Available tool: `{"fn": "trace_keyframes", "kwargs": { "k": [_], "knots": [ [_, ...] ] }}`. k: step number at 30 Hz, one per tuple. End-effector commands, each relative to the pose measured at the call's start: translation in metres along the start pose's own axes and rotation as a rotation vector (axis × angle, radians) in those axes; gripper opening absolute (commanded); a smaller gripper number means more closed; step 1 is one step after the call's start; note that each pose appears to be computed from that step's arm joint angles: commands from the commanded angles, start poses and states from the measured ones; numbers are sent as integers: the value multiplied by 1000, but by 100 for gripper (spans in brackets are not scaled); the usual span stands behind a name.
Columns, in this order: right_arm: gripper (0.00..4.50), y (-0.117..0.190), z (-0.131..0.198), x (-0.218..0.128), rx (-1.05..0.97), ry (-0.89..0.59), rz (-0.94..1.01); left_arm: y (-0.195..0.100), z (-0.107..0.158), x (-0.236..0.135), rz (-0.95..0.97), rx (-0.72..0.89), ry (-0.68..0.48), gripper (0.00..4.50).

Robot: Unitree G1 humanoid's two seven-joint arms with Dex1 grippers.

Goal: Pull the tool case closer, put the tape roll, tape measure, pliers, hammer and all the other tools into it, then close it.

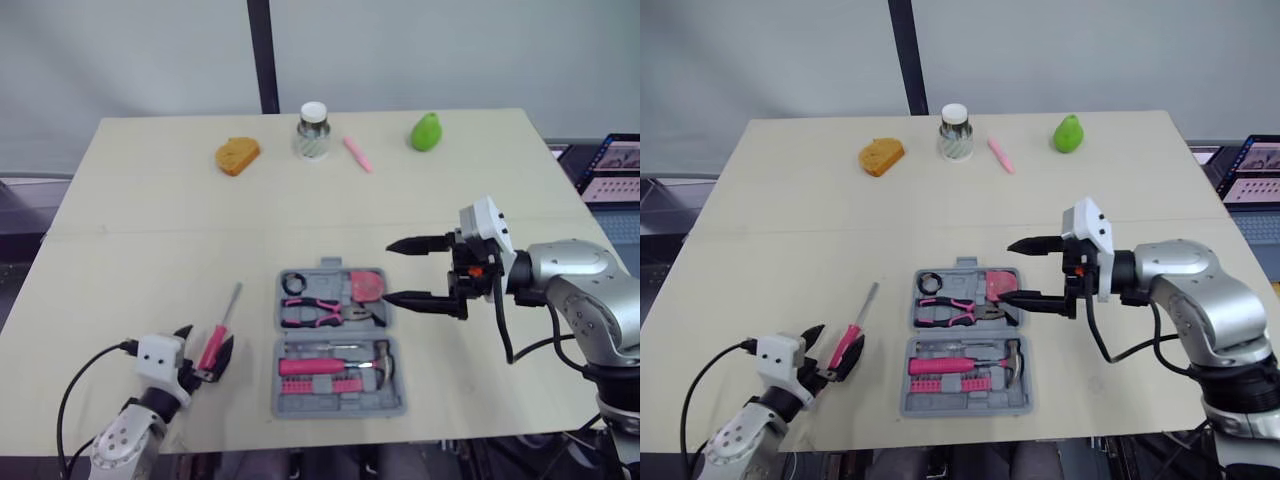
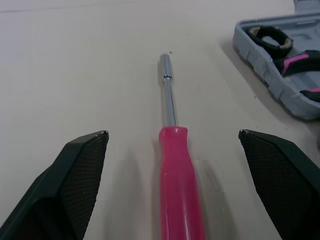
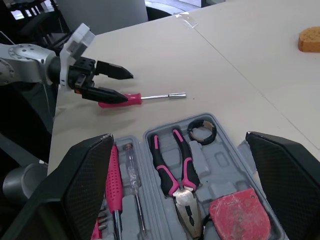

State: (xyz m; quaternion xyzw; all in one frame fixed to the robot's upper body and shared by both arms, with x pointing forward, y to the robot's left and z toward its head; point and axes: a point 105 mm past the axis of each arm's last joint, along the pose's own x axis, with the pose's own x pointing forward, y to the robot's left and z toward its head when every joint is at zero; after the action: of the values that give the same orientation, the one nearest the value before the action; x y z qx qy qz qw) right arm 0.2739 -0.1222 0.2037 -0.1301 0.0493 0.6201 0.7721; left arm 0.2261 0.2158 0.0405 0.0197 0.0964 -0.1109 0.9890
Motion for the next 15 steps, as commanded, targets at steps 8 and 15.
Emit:
{"fn": "trace_keyframes", "kwargs": {
  "k": [8,15],
  "knots": [
    [448,6,11,2,-43,-9,45,-1,-7,10,32,1,43,450],
    [448,6,12,3,-42,-11,46,-6,-10,19,18,-1,68,450]
  ]
}}
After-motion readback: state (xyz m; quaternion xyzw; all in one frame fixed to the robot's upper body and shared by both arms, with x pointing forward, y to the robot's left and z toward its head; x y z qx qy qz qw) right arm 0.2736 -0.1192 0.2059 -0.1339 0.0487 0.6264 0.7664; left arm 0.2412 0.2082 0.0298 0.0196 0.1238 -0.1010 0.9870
